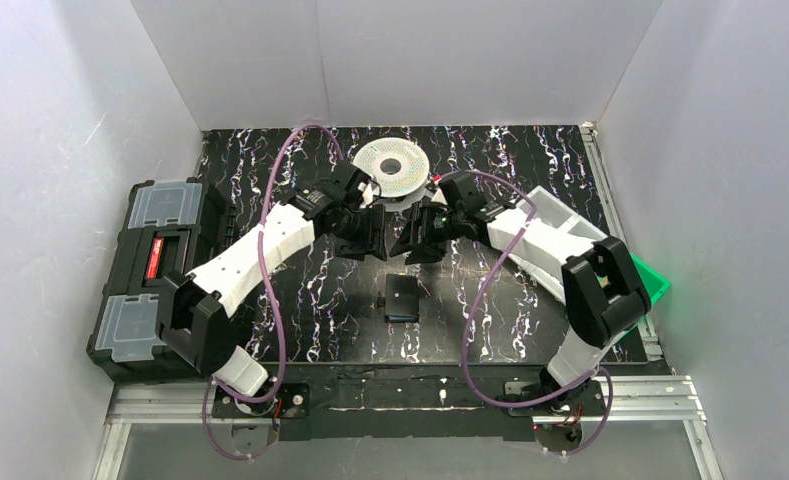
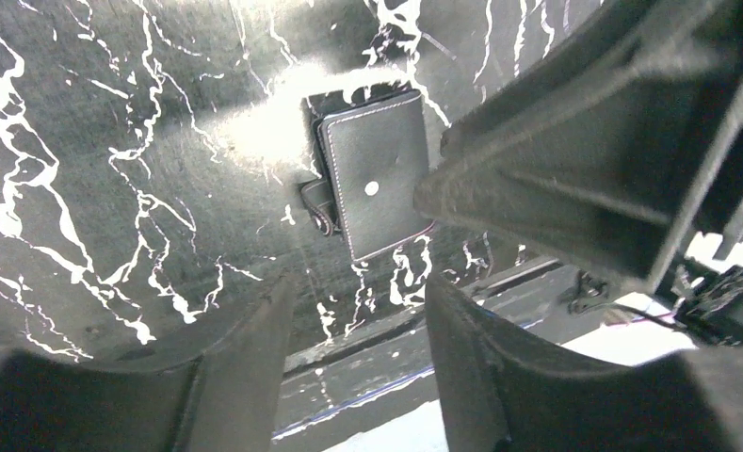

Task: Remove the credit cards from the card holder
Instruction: Reset both arms

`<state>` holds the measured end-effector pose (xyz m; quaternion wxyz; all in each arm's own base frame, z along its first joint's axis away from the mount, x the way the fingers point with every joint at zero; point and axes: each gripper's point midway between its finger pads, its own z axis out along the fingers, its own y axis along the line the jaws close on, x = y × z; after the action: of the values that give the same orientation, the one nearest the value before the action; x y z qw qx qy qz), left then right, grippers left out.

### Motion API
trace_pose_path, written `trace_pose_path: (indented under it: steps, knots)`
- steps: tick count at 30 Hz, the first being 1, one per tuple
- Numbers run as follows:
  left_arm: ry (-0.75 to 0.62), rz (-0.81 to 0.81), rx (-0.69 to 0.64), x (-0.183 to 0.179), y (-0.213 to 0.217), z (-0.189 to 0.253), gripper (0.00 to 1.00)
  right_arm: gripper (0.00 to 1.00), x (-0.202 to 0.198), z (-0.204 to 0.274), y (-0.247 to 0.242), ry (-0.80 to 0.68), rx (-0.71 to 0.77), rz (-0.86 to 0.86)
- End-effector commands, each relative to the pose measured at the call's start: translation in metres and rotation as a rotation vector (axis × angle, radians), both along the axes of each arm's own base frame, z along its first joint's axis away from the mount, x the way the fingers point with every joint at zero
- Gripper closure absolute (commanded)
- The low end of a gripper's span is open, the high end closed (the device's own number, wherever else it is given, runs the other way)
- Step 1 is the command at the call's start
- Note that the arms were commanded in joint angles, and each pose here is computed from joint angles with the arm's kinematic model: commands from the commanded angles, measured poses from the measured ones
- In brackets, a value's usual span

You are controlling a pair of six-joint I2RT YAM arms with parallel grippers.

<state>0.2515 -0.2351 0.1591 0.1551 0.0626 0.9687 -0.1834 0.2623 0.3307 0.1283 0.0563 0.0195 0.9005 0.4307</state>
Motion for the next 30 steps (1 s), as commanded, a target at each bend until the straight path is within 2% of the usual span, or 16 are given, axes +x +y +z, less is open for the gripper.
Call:
trace_pose_path:
  steps: [1,3,6,8,12,17,30]
  knots:
    - [-0.096,-0.010,-0.077,0.009,-0.002,0.042,0.42,0.34,0.008,0.041,-0.015,-0.114,-0.015,-0.033]
    - [-0.124,-0.006,-0.097,0.013,-0.003,0.053,0.26,0.21,0.011,0.054,-0.024,-0.170,-0.031,-0.054]
    - [-0.169,0.015,-0.120,0.019,0.000,0.071,0.03,0.08,0.014,0.074,-0.040,-0.253,-0.068,-0.095]
    - [-0.199,0.042,-0.125,0.023,0.005,0.084,0.02,0.02,0.016,0.087,-0.052,-0.307,-0.087,-0.130]
    - [-0.249,0.086,-0.103,0.029,0.017,0.101,0.02,0.02,0.018,0.113,-0.073,-0.408,-0.099,-0.185]
    - [-0.304,0.148,-0.013,0.033,0.041,0.107,0.02,0.01,0.017,0.137,-0.093,-0.493,-0.117,-0.240]
    - [-0.380,0.167,0.011,0.029,0.057,0.109,0.02,0.02,0.017,0.149,-0.106,-0.522,-0.110,-0.269]
